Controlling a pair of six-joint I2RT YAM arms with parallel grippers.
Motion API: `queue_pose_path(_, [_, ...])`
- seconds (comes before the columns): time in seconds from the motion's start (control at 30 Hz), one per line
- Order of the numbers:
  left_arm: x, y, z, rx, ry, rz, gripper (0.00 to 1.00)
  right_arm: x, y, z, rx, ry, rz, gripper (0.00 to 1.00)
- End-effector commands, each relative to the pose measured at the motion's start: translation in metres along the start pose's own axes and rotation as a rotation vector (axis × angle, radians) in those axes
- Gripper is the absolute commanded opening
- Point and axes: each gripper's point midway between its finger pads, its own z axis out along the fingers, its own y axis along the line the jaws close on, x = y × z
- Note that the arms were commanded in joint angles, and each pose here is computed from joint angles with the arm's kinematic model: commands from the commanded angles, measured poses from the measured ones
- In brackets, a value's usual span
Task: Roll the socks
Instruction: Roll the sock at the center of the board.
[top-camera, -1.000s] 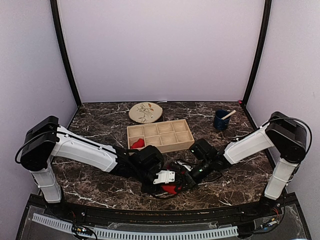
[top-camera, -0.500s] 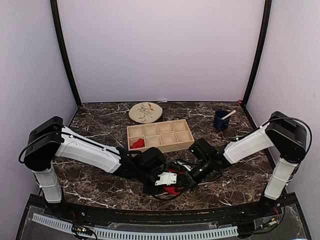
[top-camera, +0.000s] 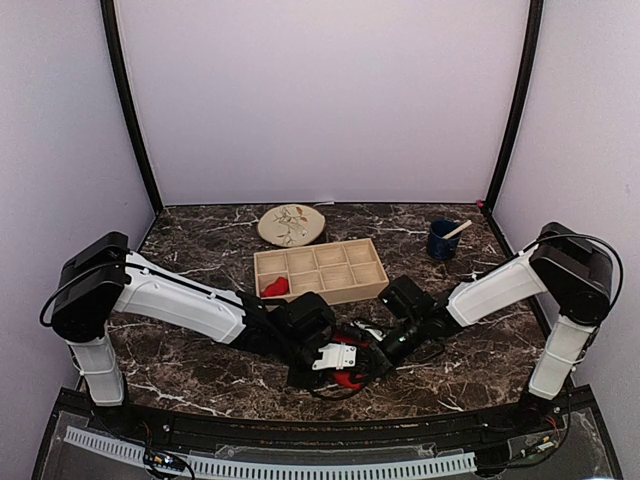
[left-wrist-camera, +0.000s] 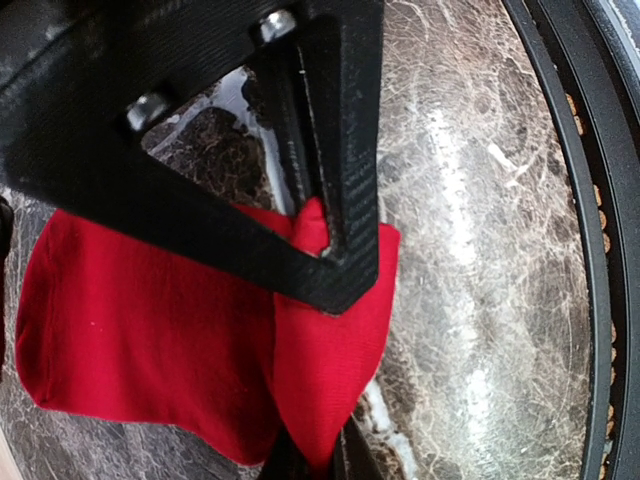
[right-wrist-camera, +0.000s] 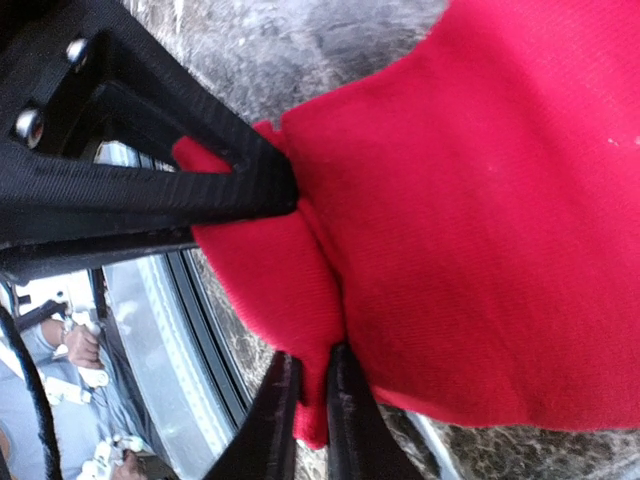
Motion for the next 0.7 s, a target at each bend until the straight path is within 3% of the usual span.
queue_pose_path(0.0, [-0.002, -0.013, 0.002, 0.072, 0.007, 0.001, 0.0, -0.004, -0.007, -0.003, 0.019, -0.022, 0.006, 0.15])
queue_pose_path(0.27, [0.0, -0.019, 0.002, 0.142, 0.025, -0.045, 0.0, -0.004, -0.013, -0.013, 0.043, -0.075, 0.023, 0.25])
queue_pose_path(0.67, [0.006, -0.005, -0.007, 0.281, 0.015, -0.232, 0.0, -0.009, -0.022, -0.033, 0.111, -0.183, 0.014, 0.3])
